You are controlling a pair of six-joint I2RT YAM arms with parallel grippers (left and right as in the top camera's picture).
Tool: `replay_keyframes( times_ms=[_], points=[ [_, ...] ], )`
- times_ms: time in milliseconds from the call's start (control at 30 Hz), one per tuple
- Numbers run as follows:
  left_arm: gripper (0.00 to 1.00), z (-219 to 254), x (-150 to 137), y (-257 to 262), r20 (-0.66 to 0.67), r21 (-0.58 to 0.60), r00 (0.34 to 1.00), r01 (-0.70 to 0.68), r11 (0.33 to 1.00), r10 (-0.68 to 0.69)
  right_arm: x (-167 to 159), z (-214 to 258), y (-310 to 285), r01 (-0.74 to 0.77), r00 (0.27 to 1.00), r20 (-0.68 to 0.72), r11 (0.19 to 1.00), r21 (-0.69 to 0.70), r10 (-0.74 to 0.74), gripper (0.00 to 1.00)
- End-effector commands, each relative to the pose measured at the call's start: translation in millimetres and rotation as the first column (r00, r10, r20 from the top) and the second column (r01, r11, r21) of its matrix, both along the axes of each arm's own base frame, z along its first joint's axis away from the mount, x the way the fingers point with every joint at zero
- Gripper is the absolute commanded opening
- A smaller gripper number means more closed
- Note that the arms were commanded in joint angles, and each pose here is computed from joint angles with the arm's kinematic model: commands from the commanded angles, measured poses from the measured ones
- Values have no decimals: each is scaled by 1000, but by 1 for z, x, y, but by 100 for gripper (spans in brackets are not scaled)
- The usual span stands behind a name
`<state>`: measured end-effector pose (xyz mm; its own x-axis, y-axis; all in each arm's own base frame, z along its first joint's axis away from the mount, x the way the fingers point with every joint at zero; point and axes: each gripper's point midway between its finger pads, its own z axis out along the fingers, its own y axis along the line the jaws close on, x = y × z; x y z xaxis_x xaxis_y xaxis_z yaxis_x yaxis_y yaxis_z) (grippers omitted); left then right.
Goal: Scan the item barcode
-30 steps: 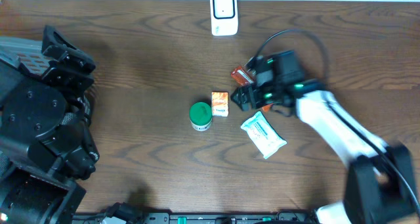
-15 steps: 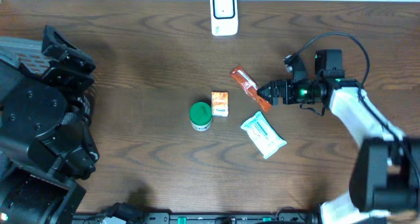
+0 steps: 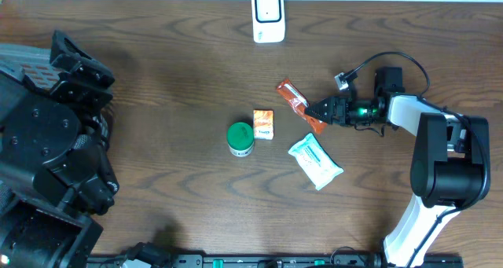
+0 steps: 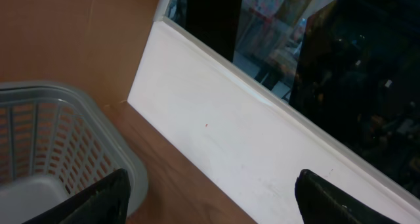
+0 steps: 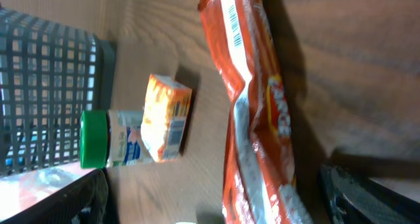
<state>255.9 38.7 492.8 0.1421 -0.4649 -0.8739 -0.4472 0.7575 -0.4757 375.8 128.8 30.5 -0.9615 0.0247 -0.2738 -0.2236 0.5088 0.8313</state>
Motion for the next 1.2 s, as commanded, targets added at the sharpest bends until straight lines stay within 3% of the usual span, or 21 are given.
replay_keyframes(
  times_ms=[0, 200, 567, 700, 900, 933, 1000, 1167],
  points=[
    [81, 2, -3, 4, 1, 14, 1000, -18, 1000, 18, -23, -56, -18, -4, 991, -131, 976, -219, -26, 99],
    [81, 2, -3, 4, 0, 14, 1000, -18, 1000, 18, -26, -72, -26, 19, 980, -185, 952, -306, -79, 99],
    [81, 2, -3, 4, 0, 14, 1000, -18, 1000, 18, -43, -121, -9, -10, 948, -306, 951, -310, -90, 99],
    [81, 2, -3, 4, 0, 14, 1000, -18, 1000, 18, -46, -131, -11, -6, 937, -332, 945, -326, -109, 86],
    [81, 2, -3, 4, 0, 14, 1000, -18, 1000, 18, -57, -143, -16, -25, 921, -371, 931, -364, -120, 84],
    [81, 2, -3, 4, 0, 14, 1000, -18, 1000, 18, -60, -147, -17, -32, 916, -381, 928, -372, -122, 84],
    [80, 2, -3, 4, 0, 14, 1000, -18, 1000, 18, -72, -165, -22, -53, 894, -423, 901, -431, -150, 99],
    [81, 2, -3, 4, 0, 14, 1000, -18, 1000, 18, -97, -189, -41, -114, 847, -481, 807, -580, -225, 99]
  ],
)
